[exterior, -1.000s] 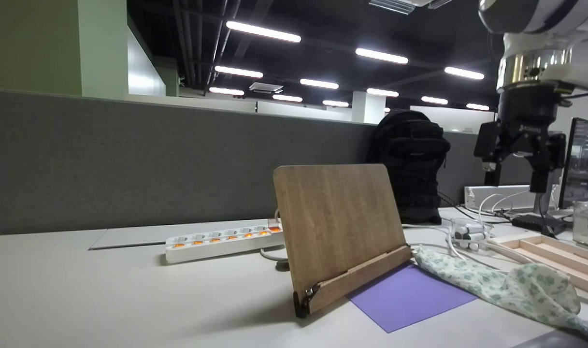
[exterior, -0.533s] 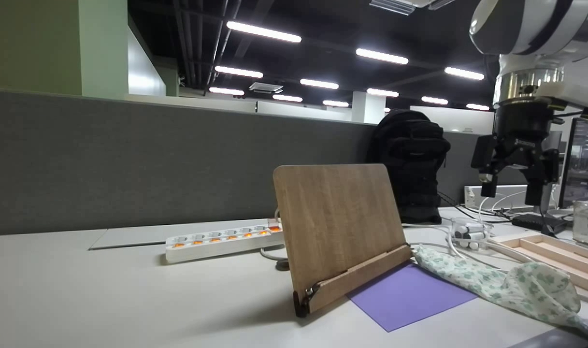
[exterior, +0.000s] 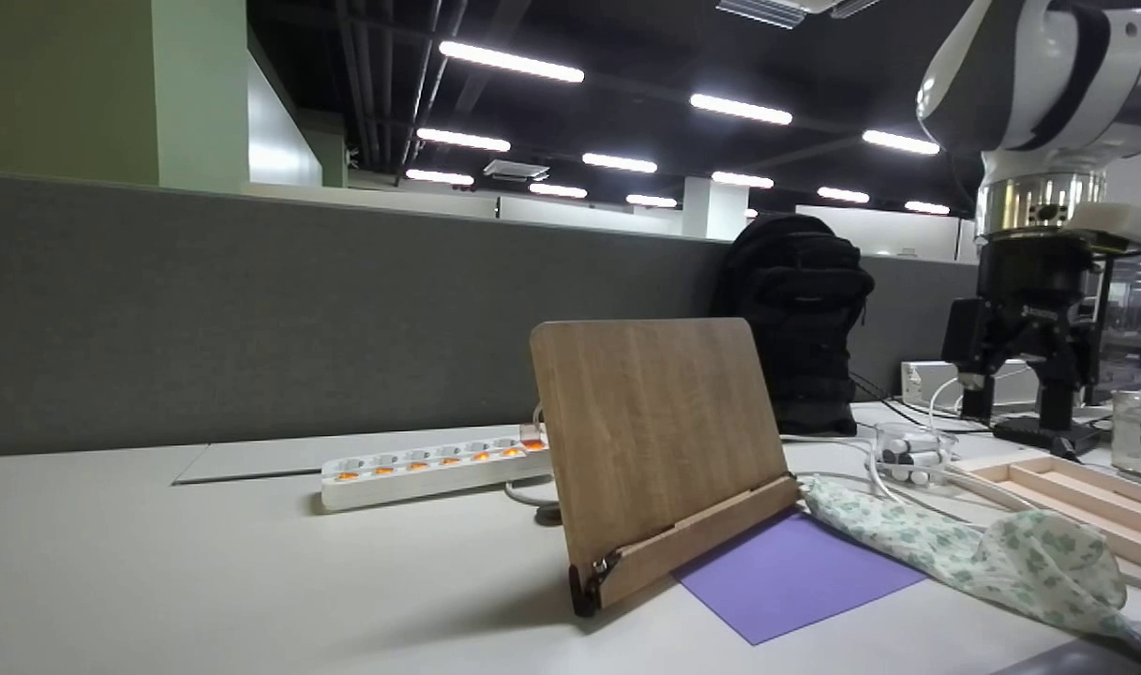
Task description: Hang the cloth on the wooden object.
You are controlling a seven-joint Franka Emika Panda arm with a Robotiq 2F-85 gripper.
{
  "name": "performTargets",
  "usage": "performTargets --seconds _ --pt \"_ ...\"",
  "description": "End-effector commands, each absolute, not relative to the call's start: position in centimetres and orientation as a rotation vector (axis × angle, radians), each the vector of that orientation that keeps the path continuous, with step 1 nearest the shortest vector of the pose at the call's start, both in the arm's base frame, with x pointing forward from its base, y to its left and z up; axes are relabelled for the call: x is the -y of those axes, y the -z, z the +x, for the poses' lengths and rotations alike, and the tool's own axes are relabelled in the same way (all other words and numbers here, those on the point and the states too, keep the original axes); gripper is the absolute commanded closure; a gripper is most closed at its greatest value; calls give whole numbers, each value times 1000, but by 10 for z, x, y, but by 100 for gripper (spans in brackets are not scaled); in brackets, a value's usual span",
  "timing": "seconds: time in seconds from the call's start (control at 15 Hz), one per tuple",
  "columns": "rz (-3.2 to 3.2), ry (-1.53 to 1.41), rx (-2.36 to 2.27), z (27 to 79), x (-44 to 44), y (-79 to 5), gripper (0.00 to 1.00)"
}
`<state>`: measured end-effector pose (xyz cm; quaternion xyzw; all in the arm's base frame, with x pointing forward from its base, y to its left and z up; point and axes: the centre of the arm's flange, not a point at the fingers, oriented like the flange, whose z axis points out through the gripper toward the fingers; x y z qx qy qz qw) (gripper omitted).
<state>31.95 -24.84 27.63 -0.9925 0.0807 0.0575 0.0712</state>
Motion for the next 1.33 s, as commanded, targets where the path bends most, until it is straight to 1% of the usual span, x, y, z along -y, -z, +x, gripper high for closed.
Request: performTargets --seconds 0.0,0.6,1.07,1.13,1.2,1.27 --pt "-2984 -231 -192 334 281 -248 0" --pt "-3010 -395 -239 336 337 -203 0" --pt "-3076 -398 -239 349 352 -173 0" --pt "-3080 -383 -228 351 349 -171 25" --pt "-3086 -375 -205 354 346 -170 25" --pt "-3090 -366 -189 356 342 -169 33"
